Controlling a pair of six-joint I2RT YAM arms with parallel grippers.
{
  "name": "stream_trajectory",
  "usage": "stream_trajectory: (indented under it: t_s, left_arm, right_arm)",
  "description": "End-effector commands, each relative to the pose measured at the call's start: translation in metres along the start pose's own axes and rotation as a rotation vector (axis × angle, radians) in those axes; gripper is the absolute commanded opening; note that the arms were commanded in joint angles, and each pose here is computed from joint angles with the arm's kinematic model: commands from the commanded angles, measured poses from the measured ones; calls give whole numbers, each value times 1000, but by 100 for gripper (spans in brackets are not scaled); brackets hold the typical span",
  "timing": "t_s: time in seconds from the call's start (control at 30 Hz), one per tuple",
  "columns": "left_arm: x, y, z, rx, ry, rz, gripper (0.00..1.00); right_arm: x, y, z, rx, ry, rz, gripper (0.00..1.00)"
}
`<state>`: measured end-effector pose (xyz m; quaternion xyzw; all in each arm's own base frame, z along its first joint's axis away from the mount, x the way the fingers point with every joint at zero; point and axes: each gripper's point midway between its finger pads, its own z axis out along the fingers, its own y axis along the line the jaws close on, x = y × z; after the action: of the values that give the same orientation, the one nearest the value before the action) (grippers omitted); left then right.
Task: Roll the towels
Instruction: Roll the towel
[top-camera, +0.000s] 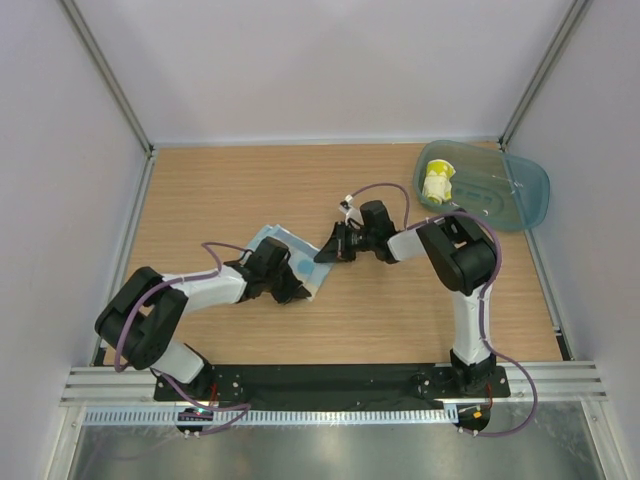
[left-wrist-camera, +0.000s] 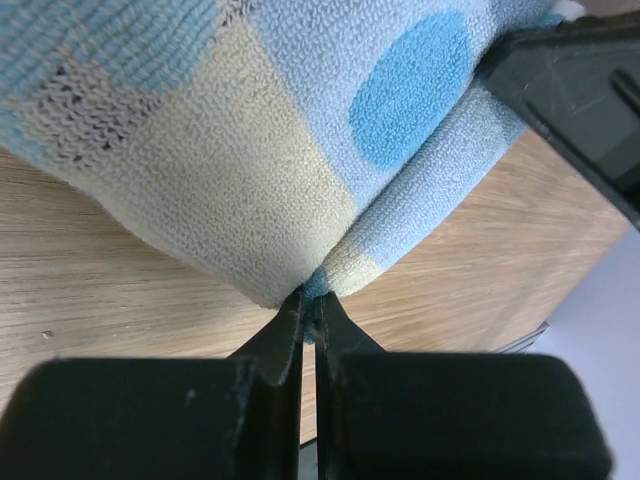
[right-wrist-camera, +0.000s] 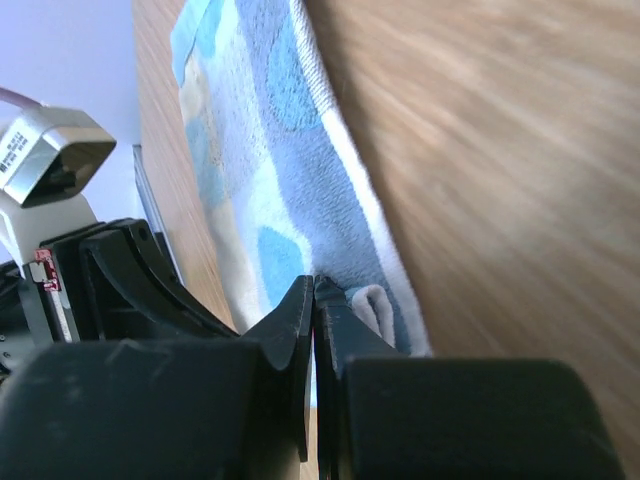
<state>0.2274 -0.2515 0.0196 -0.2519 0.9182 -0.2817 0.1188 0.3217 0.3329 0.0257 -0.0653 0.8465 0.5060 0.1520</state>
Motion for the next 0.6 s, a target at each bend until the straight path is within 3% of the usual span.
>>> stream_trajectory:
  t_s: [0.0,0.37,0.57]
  left_arm:
    - [9,53,1,-169,31,11,0]
    - [7,52,2,-175,46,14,0]
    - [9,44,4,-161,71,19,0]
  right_arm:
    - [-19,-12,0,-28,-86,-11,4]
    - [-30,-29,-3,34,-125,-4,4]
    - [-84,-10,-37,188,-212,-76,14]
